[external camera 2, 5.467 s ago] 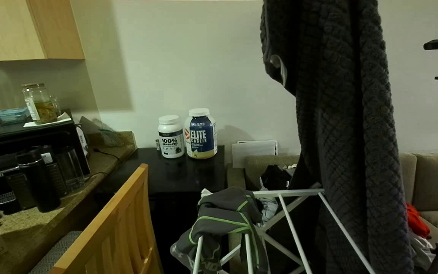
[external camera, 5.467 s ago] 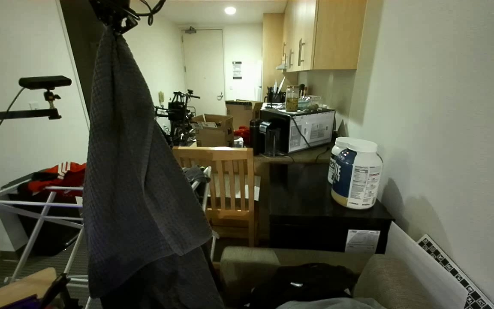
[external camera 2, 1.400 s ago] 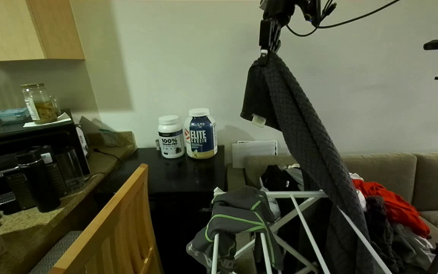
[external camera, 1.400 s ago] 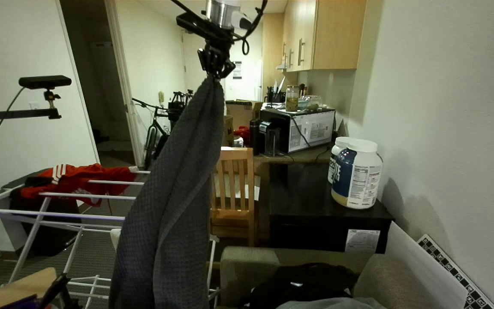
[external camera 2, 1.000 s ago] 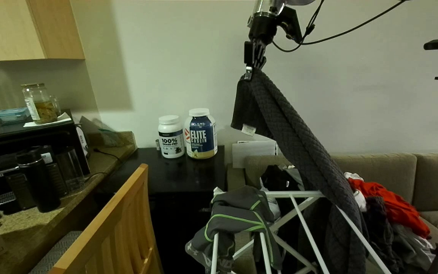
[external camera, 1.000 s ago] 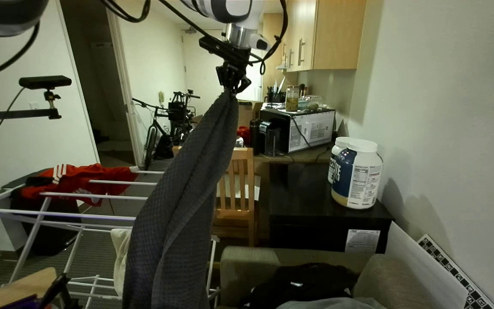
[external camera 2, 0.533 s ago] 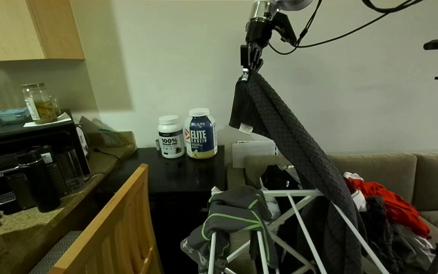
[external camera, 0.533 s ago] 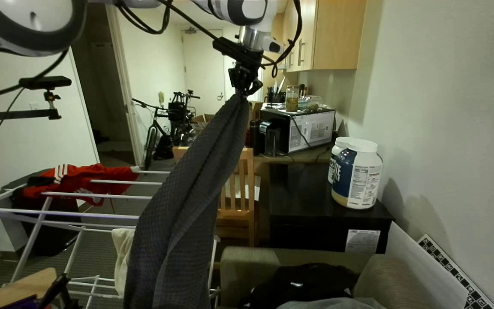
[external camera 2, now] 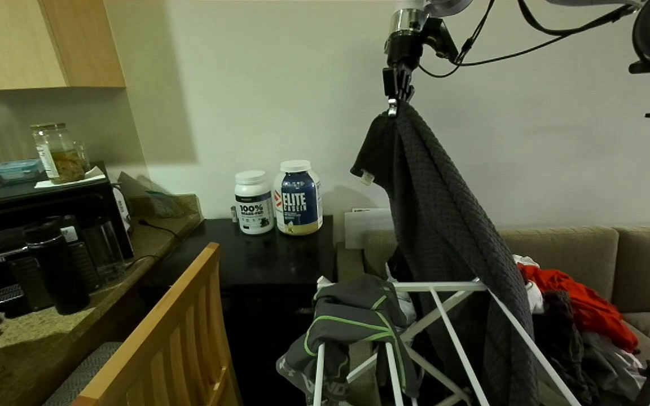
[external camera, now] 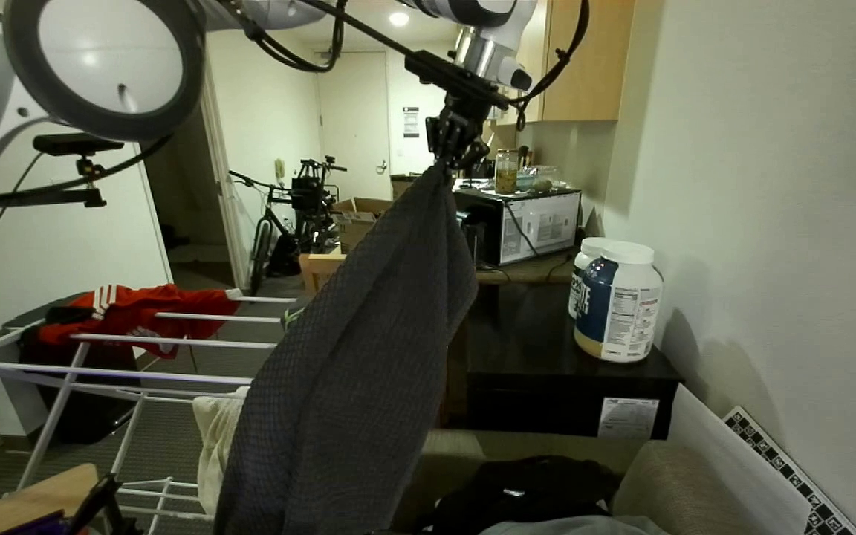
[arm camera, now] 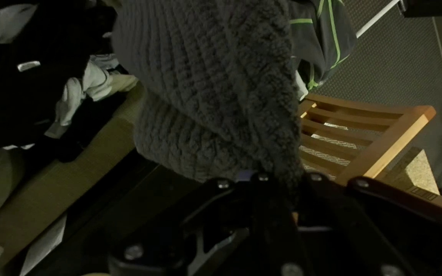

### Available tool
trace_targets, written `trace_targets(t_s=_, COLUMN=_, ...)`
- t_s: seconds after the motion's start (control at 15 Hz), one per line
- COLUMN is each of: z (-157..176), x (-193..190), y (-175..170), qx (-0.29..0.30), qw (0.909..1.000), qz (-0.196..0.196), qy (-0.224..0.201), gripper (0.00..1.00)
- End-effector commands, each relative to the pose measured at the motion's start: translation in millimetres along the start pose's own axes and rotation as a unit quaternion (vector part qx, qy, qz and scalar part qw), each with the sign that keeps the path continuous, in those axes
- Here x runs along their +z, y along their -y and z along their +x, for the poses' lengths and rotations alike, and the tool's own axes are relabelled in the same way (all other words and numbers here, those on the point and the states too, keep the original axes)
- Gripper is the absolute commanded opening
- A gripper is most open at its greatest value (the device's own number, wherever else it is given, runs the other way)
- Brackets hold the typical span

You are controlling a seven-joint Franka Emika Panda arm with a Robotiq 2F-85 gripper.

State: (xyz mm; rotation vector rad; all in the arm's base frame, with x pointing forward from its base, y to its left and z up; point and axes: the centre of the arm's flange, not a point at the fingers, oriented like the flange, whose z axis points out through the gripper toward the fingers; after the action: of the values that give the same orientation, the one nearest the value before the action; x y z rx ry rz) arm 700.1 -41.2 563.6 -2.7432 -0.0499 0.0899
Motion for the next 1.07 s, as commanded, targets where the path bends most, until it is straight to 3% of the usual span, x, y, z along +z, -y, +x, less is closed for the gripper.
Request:
trace_targets(t_s=0.0, z=2, x=-30, y=-20, qx=-0.026, qw=0.9996, qz=-0.014, qy=0.003, gripper=0.03)
trace_targets(t_s=0.27, z=-18, x=-17, y=-29, qx=-0.063, qw=0.9969, qz=-0.042, qy=-0.021, gripper=0.03)
trace_targets(t_s=0.53, z=-41, x=-14, y=-11, qx=-0.115, qw=0.9924, qz=-0.040, qy=-0.019, gripper=0.03)
trace_targets(t_s=0.8, z=-58, x=-17, y=5, qx=-0.177, qw=0.9817, qz=-0.038, qy=-0.059, gripper=0.03)
trace_targets(t_s=1.0, z=-67, x=-17, y=-1, qx=-0.198, qw=0.9768, qz=-0.039, qy=-0.072, gripper=0.03)
